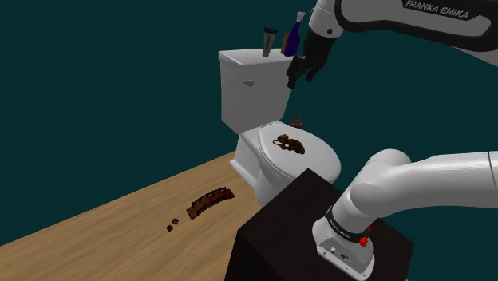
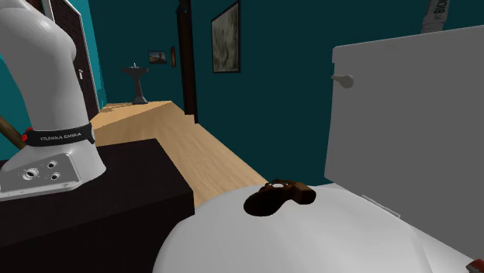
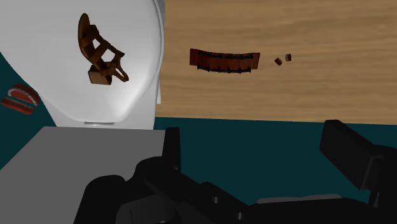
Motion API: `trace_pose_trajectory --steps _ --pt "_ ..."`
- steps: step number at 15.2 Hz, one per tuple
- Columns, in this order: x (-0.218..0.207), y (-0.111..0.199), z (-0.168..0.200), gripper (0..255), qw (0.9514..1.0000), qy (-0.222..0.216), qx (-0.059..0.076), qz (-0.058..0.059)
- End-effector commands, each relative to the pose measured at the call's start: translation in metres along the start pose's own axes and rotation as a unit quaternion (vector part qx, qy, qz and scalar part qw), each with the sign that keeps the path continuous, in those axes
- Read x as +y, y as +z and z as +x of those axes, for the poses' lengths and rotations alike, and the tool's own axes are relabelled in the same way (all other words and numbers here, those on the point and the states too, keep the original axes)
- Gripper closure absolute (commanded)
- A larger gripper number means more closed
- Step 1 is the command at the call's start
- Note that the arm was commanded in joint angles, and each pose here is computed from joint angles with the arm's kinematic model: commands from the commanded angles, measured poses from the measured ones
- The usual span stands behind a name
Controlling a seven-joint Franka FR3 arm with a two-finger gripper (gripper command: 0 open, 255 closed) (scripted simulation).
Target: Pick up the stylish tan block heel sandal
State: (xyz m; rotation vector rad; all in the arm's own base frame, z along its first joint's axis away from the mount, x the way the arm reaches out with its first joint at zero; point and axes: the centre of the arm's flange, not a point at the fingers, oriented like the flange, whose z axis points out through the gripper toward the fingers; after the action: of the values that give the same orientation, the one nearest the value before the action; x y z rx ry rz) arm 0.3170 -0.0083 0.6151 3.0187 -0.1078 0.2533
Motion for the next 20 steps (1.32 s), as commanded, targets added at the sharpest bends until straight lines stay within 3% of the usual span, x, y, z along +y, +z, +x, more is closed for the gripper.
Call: trace_pose_trajectory --steps 1,20 --pt "0.0 0.0 0.0 0 1.0 0.0 0.0 0.0" --pt "0.141 0.21 0.001 0 0.9986 -0.045 -0.026 0.012"
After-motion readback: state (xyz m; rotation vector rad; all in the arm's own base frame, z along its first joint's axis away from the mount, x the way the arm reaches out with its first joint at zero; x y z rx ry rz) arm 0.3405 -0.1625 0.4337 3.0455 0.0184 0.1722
